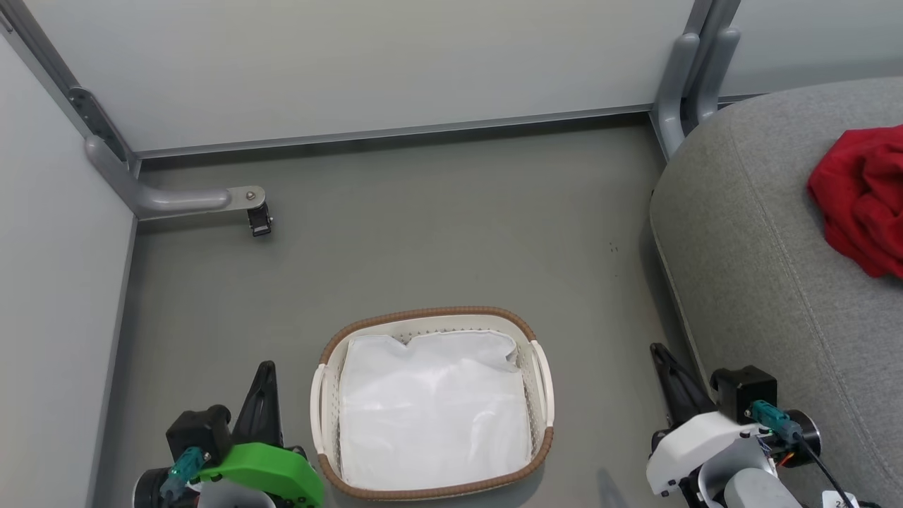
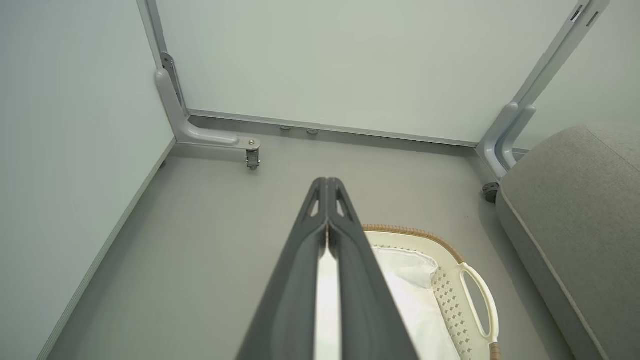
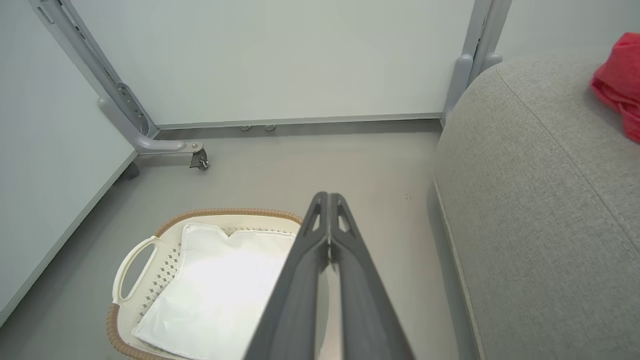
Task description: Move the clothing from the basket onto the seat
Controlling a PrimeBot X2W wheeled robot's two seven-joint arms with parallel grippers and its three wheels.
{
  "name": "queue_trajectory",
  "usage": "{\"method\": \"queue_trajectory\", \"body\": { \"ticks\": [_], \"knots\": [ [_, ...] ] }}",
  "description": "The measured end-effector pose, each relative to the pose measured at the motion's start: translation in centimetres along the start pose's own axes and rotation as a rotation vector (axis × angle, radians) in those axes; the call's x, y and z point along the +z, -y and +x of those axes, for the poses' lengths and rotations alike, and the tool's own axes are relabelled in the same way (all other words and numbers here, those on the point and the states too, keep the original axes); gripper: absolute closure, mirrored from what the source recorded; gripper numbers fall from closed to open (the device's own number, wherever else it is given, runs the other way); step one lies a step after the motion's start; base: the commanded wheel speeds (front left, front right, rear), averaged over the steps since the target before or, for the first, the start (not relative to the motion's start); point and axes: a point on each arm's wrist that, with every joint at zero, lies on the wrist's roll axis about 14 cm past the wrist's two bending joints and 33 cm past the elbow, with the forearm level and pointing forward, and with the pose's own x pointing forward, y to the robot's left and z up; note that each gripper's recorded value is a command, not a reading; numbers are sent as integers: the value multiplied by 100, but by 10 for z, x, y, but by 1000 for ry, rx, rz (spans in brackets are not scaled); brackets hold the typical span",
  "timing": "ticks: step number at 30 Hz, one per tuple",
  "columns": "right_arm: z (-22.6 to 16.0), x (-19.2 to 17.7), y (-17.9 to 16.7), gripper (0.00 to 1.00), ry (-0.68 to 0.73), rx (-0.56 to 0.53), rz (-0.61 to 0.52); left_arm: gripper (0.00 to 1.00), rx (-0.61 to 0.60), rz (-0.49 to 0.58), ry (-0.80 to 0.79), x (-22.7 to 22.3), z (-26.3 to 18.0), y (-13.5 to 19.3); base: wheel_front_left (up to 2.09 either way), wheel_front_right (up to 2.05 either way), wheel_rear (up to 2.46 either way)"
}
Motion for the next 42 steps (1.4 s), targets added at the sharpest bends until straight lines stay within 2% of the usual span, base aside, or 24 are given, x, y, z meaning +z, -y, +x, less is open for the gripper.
{"method": "queue_trajectory", "body": {
  "ticks": [17,42],
  "knots": [
    [-2,12,19,100,25,-93,326,100,79,-305,-1,10,0,-18,0,0,0],
    [-7,26,35,100,77,-143,689,100,99,-652,29,26,0,-29,0,0,0]
  ]
}}
